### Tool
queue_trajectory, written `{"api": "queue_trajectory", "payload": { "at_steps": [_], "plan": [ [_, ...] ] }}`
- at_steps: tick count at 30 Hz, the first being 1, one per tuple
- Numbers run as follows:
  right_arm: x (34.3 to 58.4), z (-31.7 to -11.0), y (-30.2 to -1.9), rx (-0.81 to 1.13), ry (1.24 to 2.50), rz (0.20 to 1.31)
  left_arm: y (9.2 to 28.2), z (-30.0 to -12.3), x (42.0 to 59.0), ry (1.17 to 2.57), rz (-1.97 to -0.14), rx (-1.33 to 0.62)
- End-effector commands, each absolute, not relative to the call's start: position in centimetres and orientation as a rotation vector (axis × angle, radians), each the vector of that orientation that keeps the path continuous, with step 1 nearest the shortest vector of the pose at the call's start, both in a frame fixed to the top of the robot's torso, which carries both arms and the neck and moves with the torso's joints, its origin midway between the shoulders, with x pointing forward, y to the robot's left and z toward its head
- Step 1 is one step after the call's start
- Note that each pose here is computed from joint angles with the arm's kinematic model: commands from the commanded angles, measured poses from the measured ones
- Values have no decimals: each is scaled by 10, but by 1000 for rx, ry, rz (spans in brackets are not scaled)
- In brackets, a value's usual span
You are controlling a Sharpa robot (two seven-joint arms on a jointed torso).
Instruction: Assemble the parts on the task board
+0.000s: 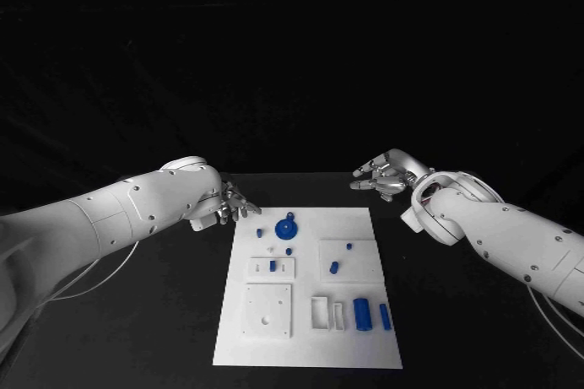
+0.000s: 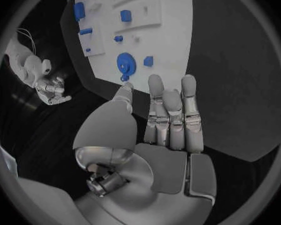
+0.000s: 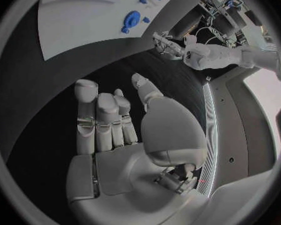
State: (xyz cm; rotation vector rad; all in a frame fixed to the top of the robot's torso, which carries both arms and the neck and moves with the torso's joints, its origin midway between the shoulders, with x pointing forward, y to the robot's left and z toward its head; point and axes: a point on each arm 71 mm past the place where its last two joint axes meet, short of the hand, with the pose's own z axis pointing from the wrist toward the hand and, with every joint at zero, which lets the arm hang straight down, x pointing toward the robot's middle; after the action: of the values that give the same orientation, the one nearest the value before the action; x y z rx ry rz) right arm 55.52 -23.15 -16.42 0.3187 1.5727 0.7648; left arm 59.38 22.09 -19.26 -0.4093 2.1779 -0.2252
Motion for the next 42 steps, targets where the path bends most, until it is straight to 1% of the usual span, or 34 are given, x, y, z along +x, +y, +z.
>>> {"api": "queue_trajectory", "payload": {
  "at_steps": [1, 8, 22, 26, 36, 42],
  "plan": [
    [555, -164, -230, 314, 1571, 773, 213, -198, 593, 2226, -287, -317],
    [554, -163, -229, 313, 1570, 776, 210, -212, 593, 2241, -284, -313],
    [554, -162, -229, 314, 1569, 775, 206, -231, 591, 2272, -301, -324],
    [554, -162, -229, 314, 1569, 776, 206, -233, 591, 2274, -300, -328],
    [554, -162, -229, 314, 1569, 775, 213, -234, 592, 2278, -282, -346],
    [554, -162, -229, 315, 1570, 774, 215, -235, 592, 2289, -278, -346]
  ]
}}
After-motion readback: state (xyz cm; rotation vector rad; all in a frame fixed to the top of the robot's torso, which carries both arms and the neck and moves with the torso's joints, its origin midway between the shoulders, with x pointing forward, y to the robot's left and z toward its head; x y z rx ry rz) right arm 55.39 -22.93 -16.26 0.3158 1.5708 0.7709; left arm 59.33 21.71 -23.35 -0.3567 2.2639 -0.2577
